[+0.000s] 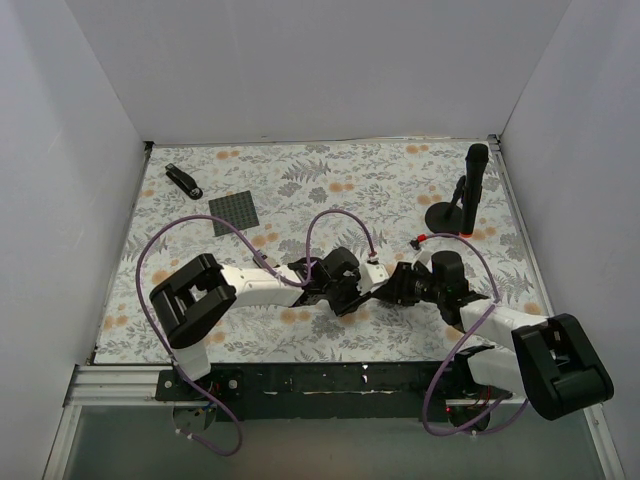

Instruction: Load the staples into the stapler

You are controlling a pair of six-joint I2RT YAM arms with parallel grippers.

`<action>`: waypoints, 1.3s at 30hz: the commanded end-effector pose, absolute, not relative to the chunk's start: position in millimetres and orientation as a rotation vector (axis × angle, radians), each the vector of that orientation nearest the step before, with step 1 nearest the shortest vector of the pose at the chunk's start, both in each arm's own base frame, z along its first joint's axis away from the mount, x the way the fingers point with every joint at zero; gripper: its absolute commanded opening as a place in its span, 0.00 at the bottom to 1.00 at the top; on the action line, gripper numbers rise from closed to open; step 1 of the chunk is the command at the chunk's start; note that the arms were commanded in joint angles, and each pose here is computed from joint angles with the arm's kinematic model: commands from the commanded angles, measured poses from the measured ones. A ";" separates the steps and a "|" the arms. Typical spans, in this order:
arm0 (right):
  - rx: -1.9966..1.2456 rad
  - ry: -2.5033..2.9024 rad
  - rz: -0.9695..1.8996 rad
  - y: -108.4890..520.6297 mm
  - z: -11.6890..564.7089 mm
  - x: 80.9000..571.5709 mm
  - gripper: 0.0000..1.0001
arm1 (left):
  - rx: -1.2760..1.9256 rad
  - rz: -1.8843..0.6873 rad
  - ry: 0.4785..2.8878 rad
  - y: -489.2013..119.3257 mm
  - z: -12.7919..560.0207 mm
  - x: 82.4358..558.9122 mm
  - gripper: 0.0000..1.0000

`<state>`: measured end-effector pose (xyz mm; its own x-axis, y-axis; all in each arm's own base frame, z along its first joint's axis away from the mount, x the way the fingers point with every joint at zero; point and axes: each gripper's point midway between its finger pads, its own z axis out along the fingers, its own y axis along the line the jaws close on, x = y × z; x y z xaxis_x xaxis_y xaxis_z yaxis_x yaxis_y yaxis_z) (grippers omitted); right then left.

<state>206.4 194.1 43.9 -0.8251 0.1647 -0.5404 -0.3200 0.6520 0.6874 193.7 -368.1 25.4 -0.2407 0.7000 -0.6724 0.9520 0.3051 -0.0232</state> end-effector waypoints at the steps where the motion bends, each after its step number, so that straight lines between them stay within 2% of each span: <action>1: -0.166 2.221 1.211 205.2 55.2 206.2 0.42 | 1.462 -0.625 1.972 -367.9 40.8 190.8 0.26; 8: -0.163 2.240 1.249 208.7 48.7 204.1 0.42 | 1.442 -0.668 1.942 -372.0 47.3 188.3 0.24; 10: -0.160 2.240 1.261 210.2 47.8 204.1 0.42 | 1.440 -0.672 1.932 -373.4 49.1 189.0 0.21; 19: -0.156 2.255 1.287 212.2 42.1 201.0 0.41 | 1.430 -0.689 1.912 -377.0 53.2 189.4 0.20; 39: -0.187 2.289 1.299 216.0 33.7 196.6 0.30 | 1.389 -0.745 1.872 -384.9 65.8 188.6 0.18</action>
<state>194.6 212.8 32.1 -0.8794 0.1418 -0.4545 -0.3157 0.5410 0.7795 185.1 -371.4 33.0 -0.2382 0.6523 -0.7196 0.9565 0.2861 -0.0573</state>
